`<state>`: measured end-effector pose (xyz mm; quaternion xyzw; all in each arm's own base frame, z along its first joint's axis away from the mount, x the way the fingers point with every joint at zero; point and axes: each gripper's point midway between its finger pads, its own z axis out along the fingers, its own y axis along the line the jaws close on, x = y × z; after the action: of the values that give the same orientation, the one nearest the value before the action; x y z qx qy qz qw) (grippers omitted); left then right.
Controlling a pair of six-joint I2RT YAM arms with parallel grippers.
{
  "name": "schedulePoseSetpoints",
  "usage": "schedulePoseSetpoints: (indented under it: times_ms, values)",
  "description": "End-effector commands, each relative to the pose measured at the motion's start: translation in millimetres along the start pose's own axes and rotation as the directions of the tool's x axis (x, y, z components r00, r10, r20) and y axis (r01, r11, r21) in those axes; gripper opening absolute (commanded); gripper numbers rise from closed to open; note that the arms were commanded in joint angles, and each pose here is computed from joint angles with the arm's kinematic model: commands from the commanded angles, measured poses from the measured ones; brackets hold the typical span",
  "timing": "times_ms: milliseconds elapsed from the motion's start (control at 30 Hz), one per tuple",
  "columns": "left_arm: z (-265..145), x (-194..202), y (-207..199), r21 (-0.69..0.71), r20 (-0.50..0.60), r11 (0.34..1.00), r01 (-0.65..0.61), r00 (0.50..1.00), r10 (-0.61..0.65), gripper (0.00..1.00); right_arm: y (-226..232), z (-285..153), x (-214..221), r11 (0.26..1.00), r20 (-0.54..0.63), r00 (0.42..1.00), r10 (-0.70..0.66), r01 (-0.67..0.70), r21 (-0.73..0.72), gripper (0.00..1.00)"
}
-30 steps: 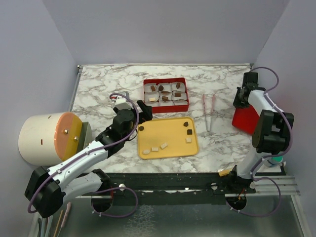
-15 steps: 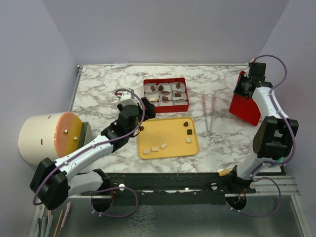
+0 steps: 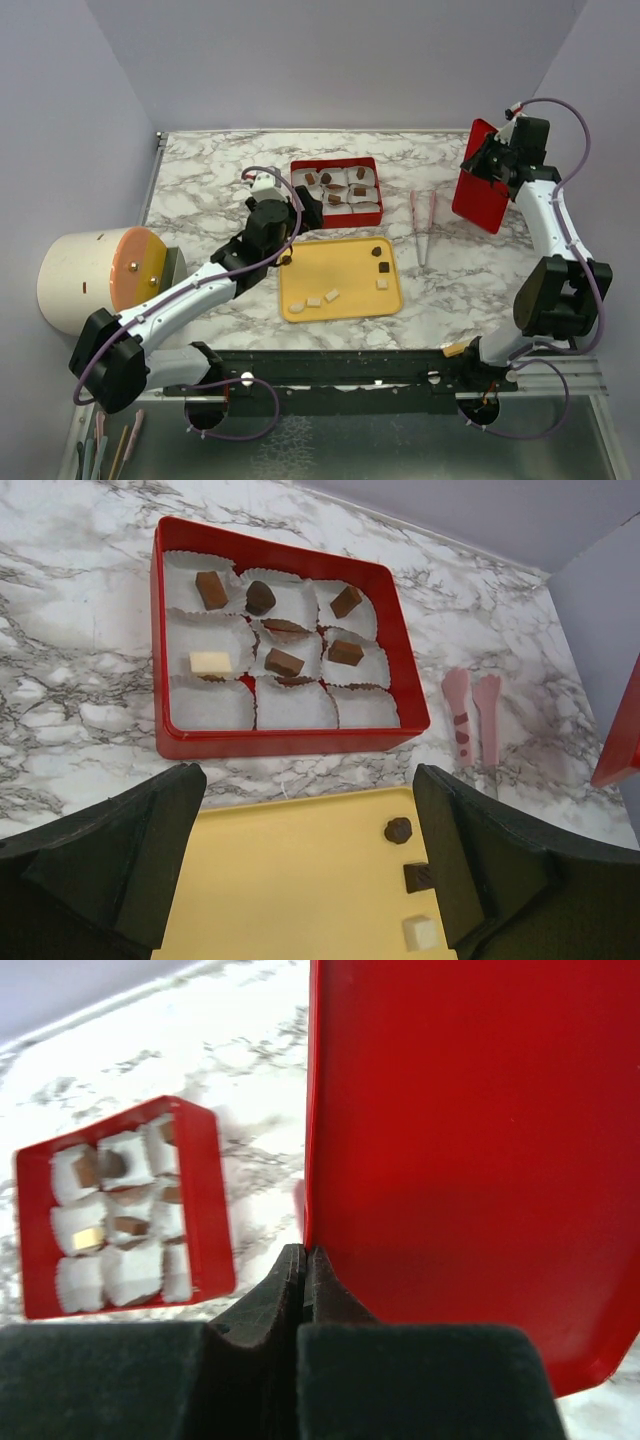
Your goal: Pack the chocolate
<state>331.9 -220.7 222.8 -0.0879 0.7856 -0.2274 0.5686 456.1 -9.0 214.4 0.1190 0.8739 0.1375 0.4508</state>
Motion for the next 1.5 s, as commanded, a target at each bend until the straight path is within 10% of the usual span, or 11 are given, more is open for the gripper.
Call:
schedulePoseSetpoints:
  times_ms: [0, 400, 967, 1467]
  values:
    - [0.4, -9.3, -23.9, 0.079, -0.007, 0.997, -0.002, 1.000, 0.002, 0.96, 47.7, -28.4, -28.9, 0.981, 0.115, 0.993, -0.010, 0.033, -0.192, 0.01]
    - [6.7, -13.4, -60.1, 0.222, -0.113, 0.967, 0.127, 0.988, -0.104, 0.97, 119.6, -85.4, -36.7, 0.855, 0.196, 0.980, 0.034, 0.073, -0.514, 0.01]
    - [43.4, -33.3, -61.2, 0.382, -0.186, 0.855, 0.350, 0.936, -0.300, 0.99, 186.4, -185.8, -22.2, 0.490, 0.103, 0.973, 0.207, -0.012, -0.872, 0.00]
    - [69.4, -55.3, -90.9, 0.681, -0.334, 0.486, 0.548, 0.823, -0.460, 0.97, 194.4, -247.6, 1.0, 0.008, -0.139, 0.916, 0.376, -0.153, -0.988, 0.00]
